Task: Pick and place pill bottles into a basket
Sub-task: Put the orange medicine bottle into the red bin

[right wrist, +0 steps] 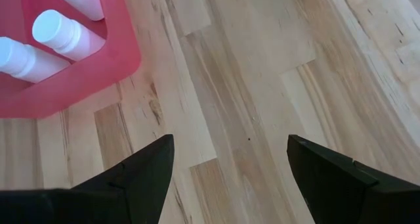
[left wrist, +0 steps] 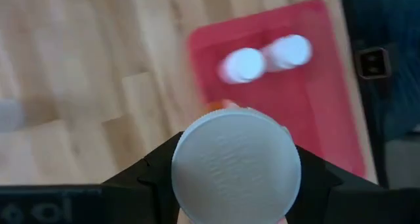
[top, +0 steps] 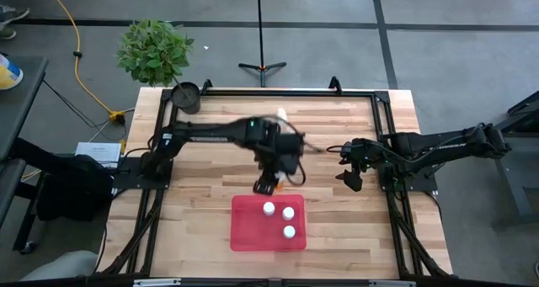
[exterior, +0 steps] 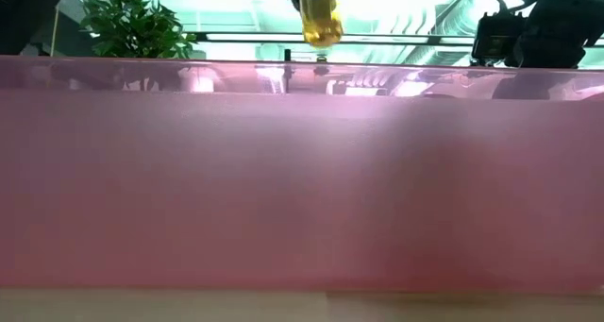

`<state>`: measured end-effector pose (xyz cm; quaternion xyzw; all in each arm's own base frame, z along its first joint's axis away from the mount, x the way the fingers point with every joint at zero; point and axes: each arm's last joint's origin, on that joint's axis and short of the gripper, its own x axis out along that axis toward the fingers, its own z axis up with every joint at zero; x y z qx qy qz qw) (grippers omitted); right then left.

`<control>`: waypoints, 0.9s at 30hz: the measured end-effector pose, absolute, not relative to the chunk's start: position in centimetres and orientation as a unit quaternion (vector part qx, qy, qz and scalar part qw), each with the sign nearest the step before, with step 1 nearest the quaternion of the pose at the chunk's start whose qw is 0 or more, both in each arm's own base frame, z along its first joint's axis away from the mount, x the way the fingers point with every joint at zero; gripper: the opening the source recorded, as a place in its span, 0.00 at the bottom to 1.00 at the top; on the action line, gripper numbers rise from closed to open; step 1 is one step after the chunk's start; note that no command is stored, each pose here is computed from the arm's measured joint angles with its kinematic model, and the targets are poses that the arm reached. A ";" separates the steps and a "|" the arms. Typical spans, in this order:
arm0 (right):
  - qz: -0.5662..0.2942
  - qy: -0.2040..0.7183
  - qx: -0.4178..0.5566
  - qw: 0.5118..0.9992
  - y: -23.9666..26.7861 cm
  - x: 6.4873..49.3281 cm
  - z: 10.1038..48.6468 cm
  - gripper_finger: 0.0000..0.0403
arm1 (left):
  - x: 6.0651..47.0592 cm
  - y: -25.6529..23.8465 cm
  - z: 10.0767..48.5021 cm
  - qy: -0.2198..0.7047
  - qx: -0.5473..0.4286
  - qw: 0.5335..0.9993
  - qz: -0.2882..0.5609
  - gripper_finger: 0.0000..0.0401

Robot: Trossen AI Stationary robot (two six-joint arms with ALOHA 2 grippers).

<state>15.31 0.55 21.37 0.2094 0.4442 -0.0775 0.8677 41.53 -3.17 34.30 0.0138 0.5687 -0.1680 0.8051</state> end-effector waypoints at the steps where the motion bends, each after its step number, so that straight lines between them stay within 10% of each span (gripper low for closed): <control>1: -0.078 0.444 0.210 0.868 0.5 15.3 21.4 0.71 | 41.4 -4.0 34.3 0.570 0.017 0.803 -0.174 0.58; 27: -0.080 0.433 0.214 0.872 0.5 15.5 21.5 0.71 | 39.2 -18.6 29.3 0.570 0.113 0.780 -0.232 0.57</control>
